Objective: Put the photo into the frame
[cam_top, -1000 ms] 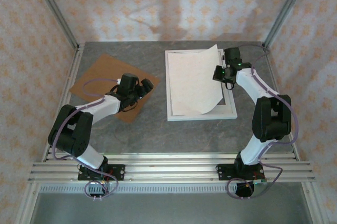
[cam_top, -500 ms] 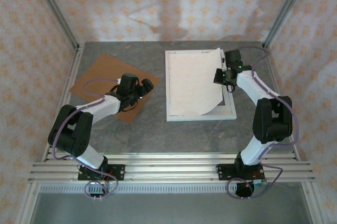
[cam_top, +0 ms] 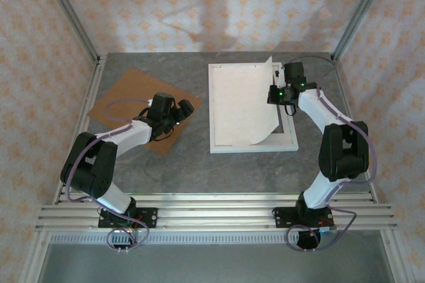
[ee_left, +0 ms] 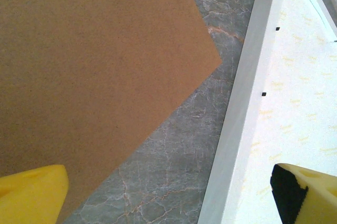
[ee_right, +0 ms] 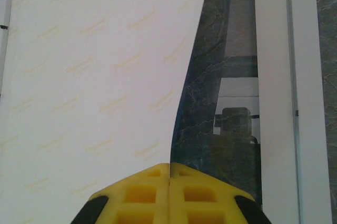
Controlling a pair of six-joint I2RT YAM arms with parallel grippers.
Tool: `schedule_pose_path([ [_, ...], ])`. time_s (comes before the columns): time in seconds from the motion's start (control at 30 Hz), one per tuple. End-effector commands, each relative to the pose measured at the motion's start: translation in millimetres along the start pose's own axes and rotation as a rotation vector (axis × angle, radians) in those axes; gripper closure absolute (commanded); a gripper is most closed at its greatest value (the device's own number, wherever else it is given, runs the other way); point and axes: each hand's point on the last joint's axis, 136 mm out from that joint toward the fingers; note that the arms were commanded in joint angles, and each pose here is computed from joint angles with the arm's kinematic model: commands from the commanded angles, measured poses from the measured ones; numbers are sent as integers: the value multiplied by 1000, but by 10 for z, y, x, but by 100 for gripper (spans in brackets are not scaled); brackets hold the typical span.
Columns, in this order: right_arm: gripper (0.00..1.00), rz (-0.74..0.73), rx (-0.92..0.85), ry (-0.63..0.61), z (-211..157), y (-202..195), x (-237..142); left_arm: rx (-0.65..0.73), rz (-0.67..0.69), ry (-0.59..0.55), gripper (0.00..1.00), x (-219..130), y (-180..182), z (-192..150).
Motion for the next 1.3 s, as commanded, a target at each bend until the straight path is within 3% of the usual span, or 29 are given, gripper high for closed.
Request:
schedule_pose_path([
  [0.0,100,-3,42,4,-21,-21,77,11,-4,-10,0,-10,-42,49],
  [0.17,77,-70,149,14,-109,-138,95,16,5,-14,0,-10,-18,58],
  [0.23,61,-134,163,10,-111,-245,76,19,1,-12,0,-20,-31,55],
  [0.33,30,-257,175,10,-105,-444,-4,37,1,-20,0,-55,-42,77],
  [0.5,3,-358,169,20,-28,-591,-146,54,6,-48,0,-164,-30,198],
  [0.6,1,-357,187,20,43,-574,-239,63,21,-73,0,-255,8,300],
  [0.77,1,-205,217,-10,171,-231,-283,56,65,-118,0,-397,160,496],
  [1.03,1,14,101,-30,294,884,-8,31,238,-233,0,-750,693,829],
  [1.27,0,167,23,-24,425,1753,438,-46,262,-256,0,-779,1046,876],
])
Point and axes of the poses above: each hand's point on the last joint's axis, 136 mm out from that joint toward the fingers, its own x axis out along the fingers, its own y axis along the line the jaws close on, z = x × y, and after that the axes turned 11 degrees about -x, right-handed
